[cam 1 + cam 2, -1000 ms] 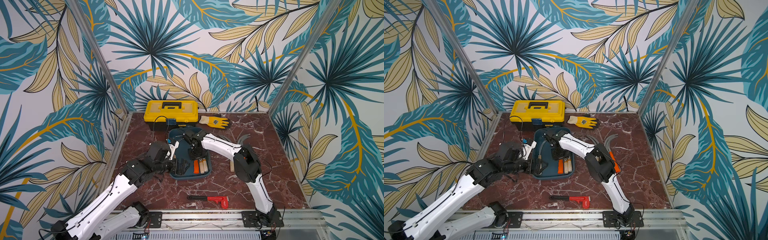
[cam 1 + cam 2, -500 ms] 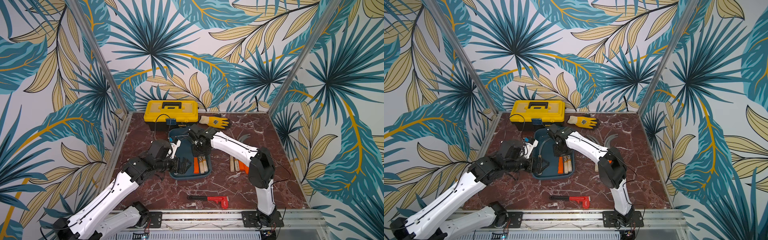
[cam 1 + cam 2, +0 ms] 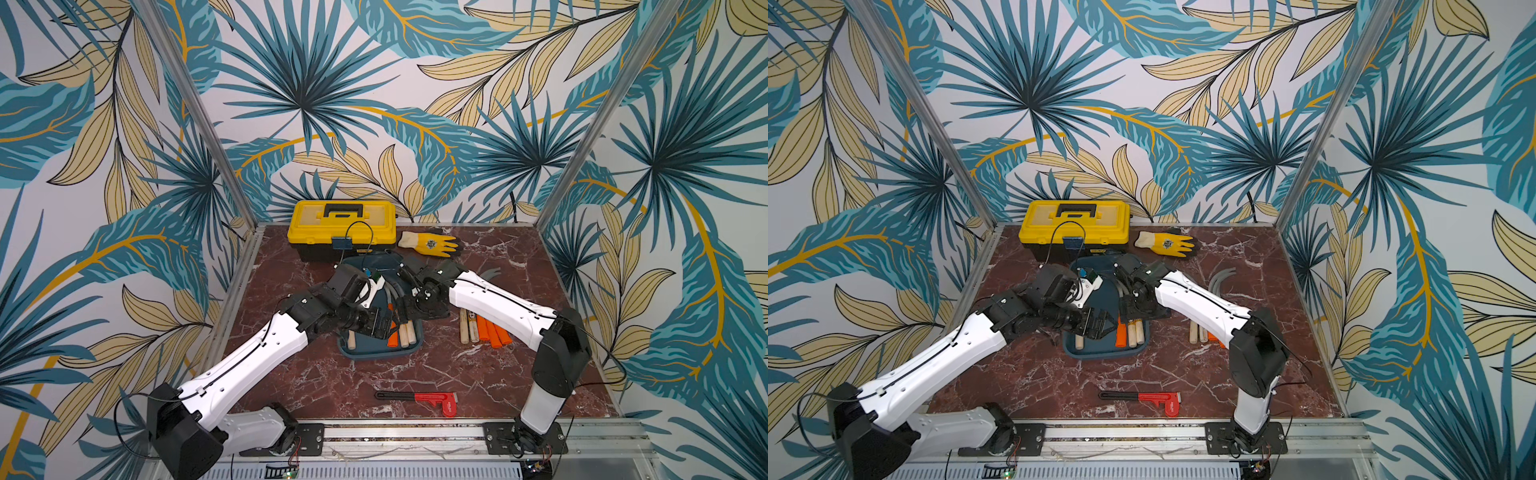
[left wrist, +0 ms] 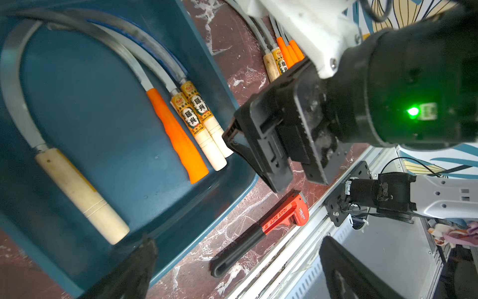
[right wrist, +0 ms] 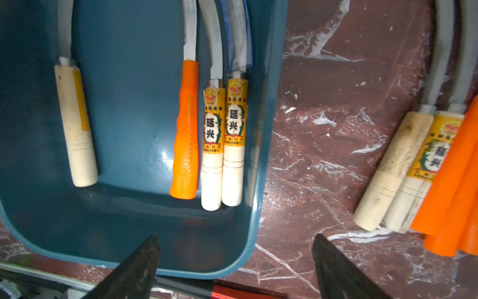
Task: Put small sickles into storage boxes
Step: Place the sickle in the storage box, then pick up the sickle at the center of the board.
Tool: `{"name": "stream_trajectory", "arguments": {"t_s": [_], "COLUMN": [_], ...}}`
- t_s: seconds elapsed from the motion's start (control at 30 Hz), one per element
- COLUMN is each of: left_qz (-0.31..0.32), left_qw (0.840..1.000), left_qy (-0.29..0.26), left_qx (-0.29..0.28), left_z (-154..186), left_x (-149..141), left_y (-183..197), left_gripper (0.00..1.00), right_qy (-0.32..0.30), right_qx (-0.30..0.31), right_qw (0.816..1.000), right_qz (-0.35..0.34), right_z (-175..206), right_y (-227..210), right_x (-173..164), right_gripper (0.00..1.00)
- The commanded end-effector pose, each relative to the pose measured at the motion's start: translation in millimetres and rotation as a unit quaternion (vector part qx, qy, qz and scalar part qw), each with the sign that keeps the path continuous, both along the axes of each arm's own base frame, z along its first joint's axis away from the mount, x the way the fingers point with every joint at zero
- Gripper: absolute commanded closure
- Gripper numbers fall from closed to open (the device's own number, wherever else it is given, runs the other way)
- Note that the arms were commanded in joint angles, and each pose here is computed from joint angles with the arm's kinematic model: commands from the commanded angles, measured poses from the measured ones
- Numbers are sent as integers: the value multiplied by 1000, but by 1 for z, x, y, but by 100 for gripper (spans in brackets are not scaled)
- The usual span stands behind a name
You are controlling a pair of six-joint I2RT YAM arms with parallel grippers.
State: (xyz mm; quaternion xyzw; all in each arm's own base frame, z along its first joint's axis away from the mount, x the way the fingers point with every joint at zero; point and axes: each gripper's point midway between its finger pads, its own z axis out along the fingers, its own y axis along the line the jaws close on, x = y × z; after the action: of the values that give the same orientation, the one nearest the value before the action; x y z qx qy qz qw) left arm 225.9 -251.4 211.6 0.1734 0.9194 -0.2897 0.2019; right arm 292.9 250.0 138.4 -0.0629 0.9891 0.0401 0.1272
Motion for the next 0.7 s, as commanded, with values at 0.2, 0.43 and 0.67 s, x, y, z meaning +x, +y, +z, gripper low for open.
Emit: {"name": "stream_trajectory", "arguments": {"t_s": [0.2, 0.43, 0.67], "left_qz": [-41, -52, -23], "left_qw": [999, 998, 1000], "left_qy": [-19, -12, 4], "left_qx": [-19, -17, 2], "left_z": [5, -6, -25], "left_x": [19, 31, 50], "left_y": [-41, -65, -80], "left_gripper": [1, 1, 1], "right_qy": [-1, 7, 20], "right_qx": [-10, -16, -7], "right_qw": [999, 996, 991], "right_qz": [-50, -87, -131], "right_z": [5, -3, -15], "right_y": [-48, -85, -116], "right_x": [-11, -16, -23], "right_gripper": [1, 1, 1]}}
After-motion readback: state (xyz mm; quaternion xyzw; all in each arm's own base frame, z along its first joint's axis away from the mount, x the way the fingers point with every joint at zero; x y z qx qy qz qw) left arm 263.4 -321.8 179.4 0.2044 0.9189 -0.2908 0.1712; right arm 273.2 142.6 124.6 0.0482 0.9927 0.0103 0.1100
